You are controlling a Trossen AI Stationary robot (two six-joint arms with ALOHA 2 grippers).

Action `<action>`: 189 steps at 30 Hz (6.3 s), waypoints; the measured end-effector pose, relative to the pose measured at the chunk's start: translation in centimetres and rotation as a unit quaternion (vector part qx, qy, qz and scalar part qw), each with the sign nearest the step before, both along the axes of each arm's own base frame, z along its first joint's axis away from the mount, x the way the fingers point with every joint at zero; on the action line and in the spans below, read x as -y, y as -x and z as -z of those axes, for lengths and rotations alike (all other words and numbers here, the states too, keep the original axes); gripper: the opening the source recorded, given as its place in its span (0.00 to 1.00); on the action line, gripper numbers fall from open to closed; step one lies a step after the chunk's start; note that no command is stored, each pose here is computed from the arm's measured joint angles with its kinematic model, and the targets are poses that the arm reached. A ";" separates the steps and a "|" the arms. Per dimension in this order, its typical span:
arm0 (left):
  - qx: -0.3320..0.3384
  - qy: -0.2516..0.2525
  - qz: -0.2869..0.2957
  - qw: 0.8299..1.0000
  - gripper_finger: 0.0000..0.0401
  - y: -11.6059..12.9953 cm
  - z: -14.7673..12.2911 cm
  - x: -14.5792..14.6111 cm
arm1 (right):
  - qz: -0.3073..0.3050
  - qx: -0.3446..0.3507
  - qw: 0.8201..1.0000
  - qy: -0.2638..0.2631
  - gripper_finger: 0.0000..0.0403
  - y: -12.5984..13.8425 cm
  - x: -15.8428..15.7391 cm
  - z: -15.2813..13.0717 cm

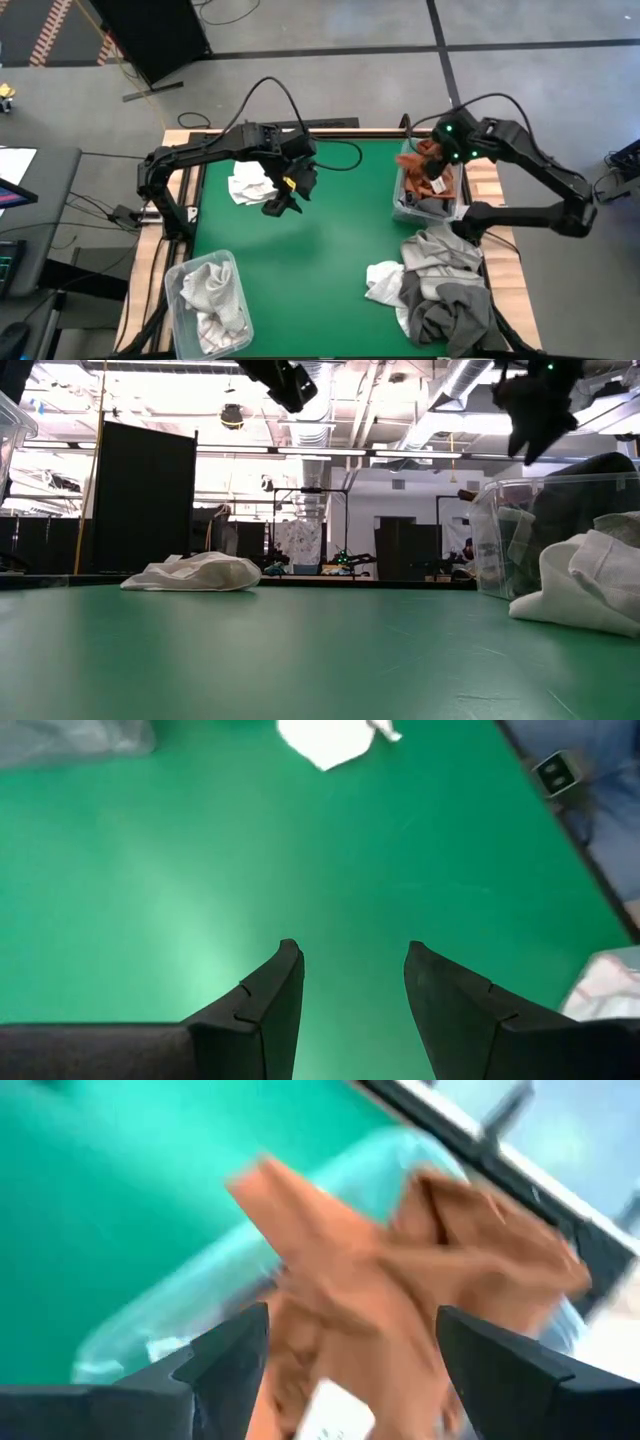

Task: Sort towels by color in basket
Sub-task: Put the white microfiber towel into the bottom transparent bin

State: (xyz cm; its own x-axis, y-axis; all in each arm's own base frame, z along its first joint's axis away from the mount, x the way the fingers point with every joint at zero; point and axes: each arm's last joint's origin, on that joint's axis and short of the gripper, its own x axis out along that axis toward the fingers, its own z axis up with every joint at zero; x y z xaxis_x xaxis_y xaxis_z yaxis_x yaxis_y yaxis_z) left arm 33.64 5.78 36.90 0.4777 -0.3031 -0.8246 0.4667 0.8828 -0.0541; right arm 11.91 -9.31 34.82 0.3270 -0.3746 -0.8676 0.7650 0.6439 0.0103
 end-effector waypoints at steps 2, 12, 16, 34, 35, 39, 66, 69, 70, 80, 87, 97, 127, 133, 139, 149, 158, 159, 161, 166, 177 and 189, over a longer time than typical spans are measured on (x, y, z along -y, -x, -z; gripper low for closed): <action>-0.006 -0.013 -0.011 1.000 0.42 0.2 -0.1 -0.1 | -0.020 0.025 0.999 0.018 0.78 -0.7 -0.2 -0.4; 0.074 -0.042 -0.053 0.995 0.42 4.8 -5.1 0.7 | -0.190 0.140 0.965 0.113 0.78 -7.5 -1.6 -1.4; 0.087 -0.032 -0.071 0.993 0.42 6.9 -6.6 1.1 | -0.249 0.154 0.948 0.129 0.78 -11.7 -2.3 -0.3; 0.022 -0.050 -0.115 0.992 0.42 9.9 -7.0 3.1 | -0.337 0.189 0.907 0.167 0.78 -28.0 -1.8 14.1; 0.024 -0.051 -0.114 0.992 0.42 9.9 -7.0 3.1 | -0.334 0.194 0.907 0.168 0.78 -28.4 -1.7 14.8; 0.022 -0.049 -0.119 0.991 0.42 9.9 -7.0 3.1 | -0.325 0.204 0.909 0.165 0.78 -29.8 -1.2 17.5; 0.020 -0.042 -0.130 0.990 0.42 9.8 -7.0 3.1 | -0.249 0.173 0.941 0.152 0.59 -37.7 2.9 23.1; 0.019 -0.042 -0.130 0.990 0.42 9.8 -7.0 3.1 | -0.249 0.160 0.944 0.143 0.35 -37.6 2.7 23.3; 0.019 -0.042 -0.130 0.990 0.42 9.8 -7.0 3.1 | -0.249 0.152 0.946 0.139 0.26 -37.4 2.8 23.4; 0.005 -0.039 -0.136 0.990 0.42 10.0 -6.9 3.1 | -0.289 0.022 0.954 0.073 0.06 -35.2 -0.4 21.5; 0.000 -0.038 -0.140 0.989 0.42 9.7 -6.6 3.1 | -0.338 -0.094 0.936 0.018 0.06 -31.7 -4.7 17.4; -0.058 -0.074 -0.143 0.985 0.42 7.2 -0.2 2.6 | -0.378 -0.177 0.909 -0.022 0.06 -26.3 -11.8 10.9; -0.038 -0.057 -0.094 0.993 0.42 6.3 4.4 4.1 | -0.400 -0.135 0.905 -0.045 0.27 -31.1 -12.0 19.3; -0.020 -0.060 -0.088 0.994 0.42 6.0 4.3 4.1 | -0.410 -0.099 0.906 -0.032 0.56 -30.5 -13.0 16.1; 0.013 -0.041 -0.072 0.996 0.42 5.4 4.3 4.2 | -0.416 -0.043 0.908 -0.017 0.79 -28.6 -14.1 10.7; 0.008 -0.033 -0.052 0.998 0.42 5.2 7.5 4.2 | -0.415 0.001 0.910 0.021 0.91 -23.6 -16.7 3.5; -0.057 -0.011 -0.099 0.993 0.42 5.9 8.9 4.9 | -0.425 -0.010 0.902 0.075 0.90 -25.3 -19.0 5.8; -0.065 -0.014 -0.096 0.993 0.42 6.1 9.1 5.2 | -0.423 -0.022 0.902 0.080 0.90 -25.7 -19.2 6.6; -0.078 -0.018 -0.083 0.993 0.42 6.3 9.3 6.1 | -0.419 -0.051 0.902 0.089 0.90 -26.3 -19.4 8.3; -0.067 -0.024 -0.042 0.997 0.42 6.2 9.2 8.1 | -0.403 -0.110 0.902 0.105 0.90 -26.7 -19.3 10.6; -0.026 -0.038 0.031 0.998 0.42 6.0 9.1 10.4 | -0.407 -0.114 0.901 0.102 0.90 -26.2 -21.1 11.0; 0.085 -0.081 0.003 0.993 0.42 4.8 13.0 10.2 | -0.367 -0.129 0.915 0.109 0.90 -25.8 -20.8 11.1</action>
